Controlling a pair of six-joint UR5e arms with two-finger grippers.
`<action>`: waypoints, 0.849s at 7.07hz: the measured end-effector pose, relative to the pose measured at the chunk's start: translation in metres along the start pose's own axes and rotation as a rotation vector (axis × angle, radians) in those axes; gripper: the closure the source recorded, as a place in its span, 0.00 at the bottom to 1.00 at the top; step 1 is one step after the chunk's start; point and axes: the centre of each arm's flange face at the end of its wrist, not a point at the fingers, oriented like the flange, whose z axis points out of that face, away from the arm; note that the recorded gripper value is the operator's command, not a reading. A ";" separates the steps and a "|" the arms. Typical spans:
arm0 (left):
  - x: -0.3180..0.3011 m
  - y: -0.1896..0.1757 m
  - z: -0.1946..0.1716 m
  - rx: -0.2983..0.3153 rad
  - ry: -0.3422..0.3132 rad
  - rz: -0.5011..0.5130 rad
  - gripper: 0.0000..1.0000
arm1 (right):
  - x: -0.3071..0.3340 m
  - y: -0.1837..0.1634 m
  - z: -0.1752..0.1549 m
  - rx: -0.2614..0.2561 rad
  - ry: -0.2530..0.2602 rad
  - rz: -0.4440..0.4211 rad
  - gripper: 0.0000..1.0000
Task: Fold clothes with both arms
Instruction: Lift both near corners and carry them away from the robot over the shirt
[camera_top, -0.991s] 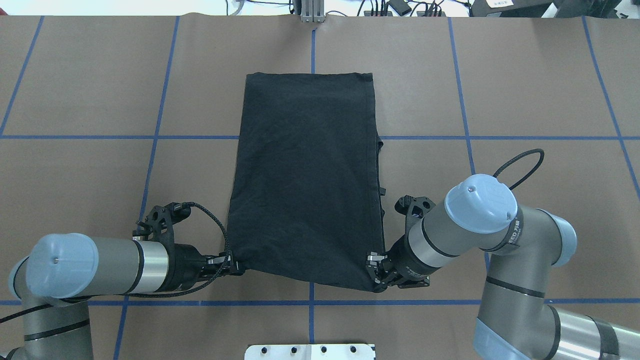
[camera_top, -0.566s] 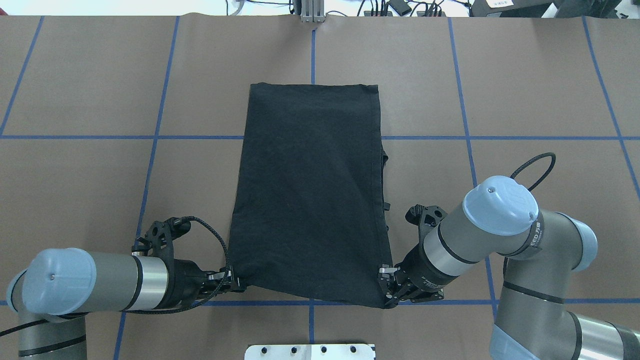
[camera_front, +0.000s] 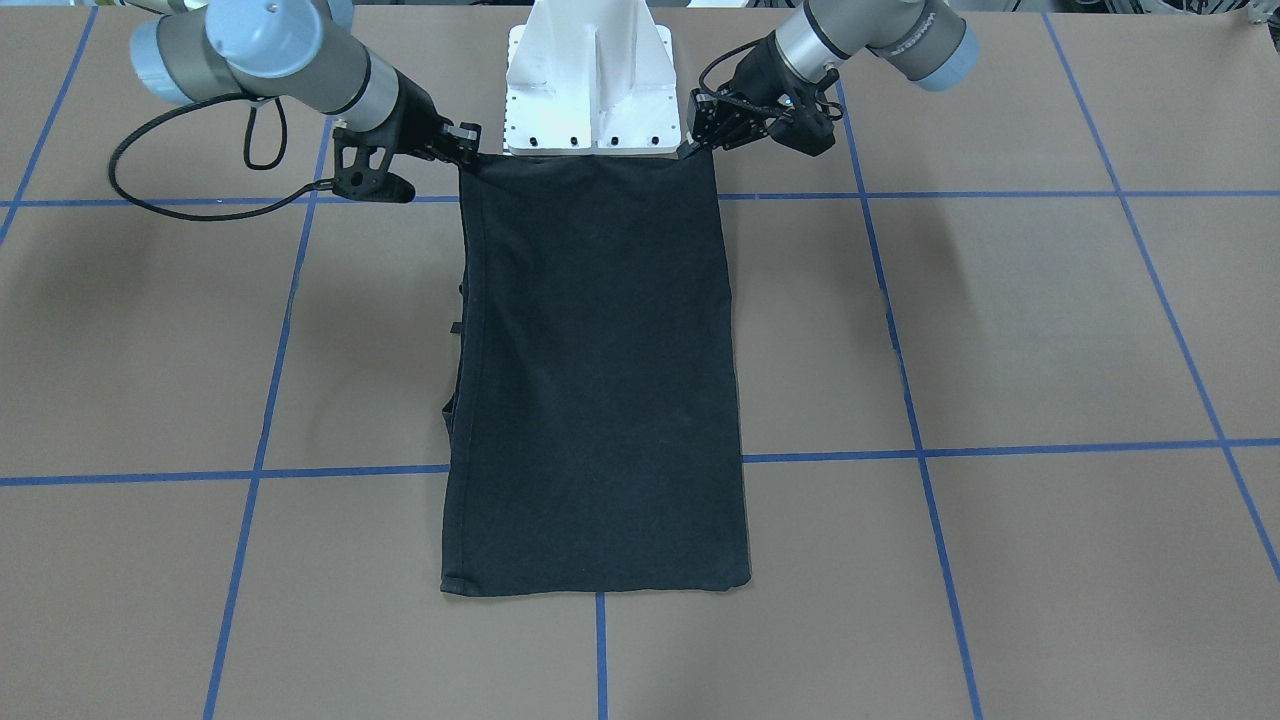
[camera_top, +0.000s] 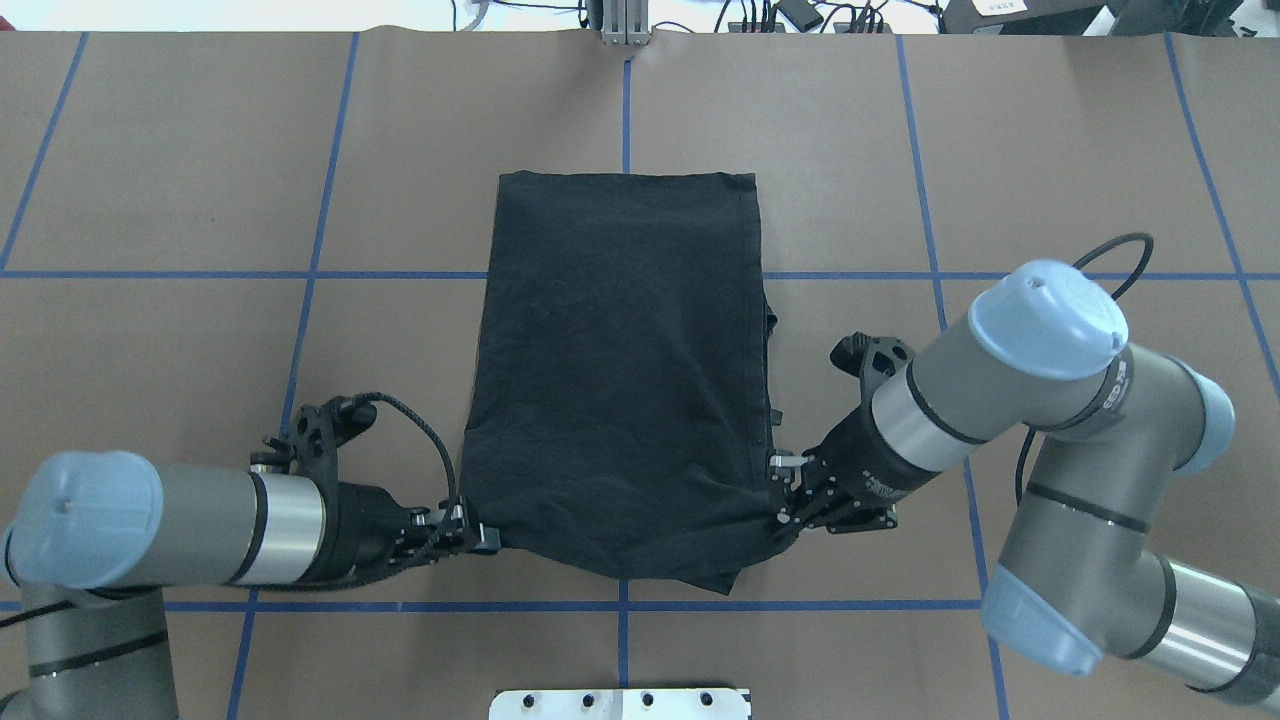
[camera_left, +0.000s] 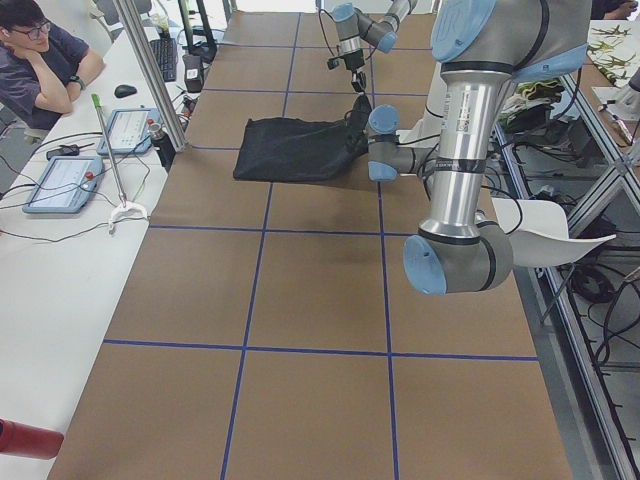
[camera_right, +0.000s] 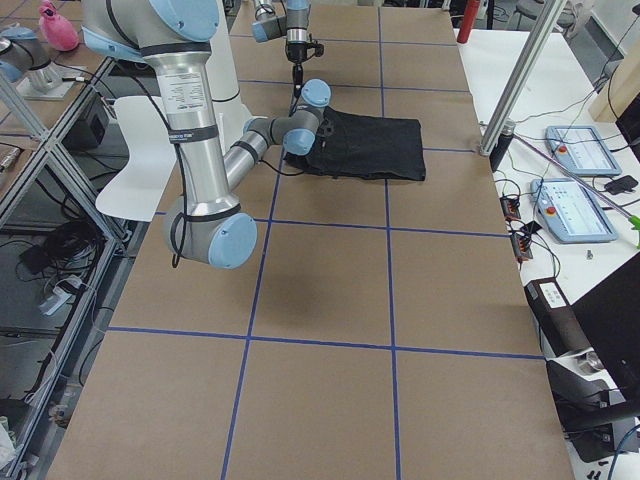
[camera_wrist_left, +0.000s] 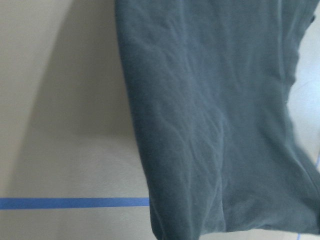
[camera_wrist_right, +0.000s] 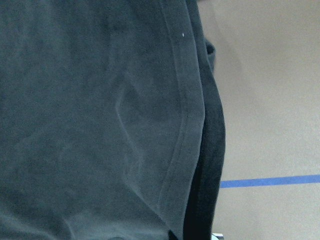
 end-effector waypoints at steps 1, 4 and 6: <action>0.017 -0.033 -0.023 0.020 0.028 0.001 1.00 | -0.009 -0.017 -0.027 0.025 -0.034 0.008 1.00; 0.066 -0.137 -0.025 0.114 0.060 0.021 1.00 | -0.038 -0.086 -0.067 0.128 -0.076 0.057 1.00; 0.080 -0.204 0.009 0.176 0.013 0.036 1.00 | -0.050 -0.133 -0.086 0.188 -0.080 0.085 1.00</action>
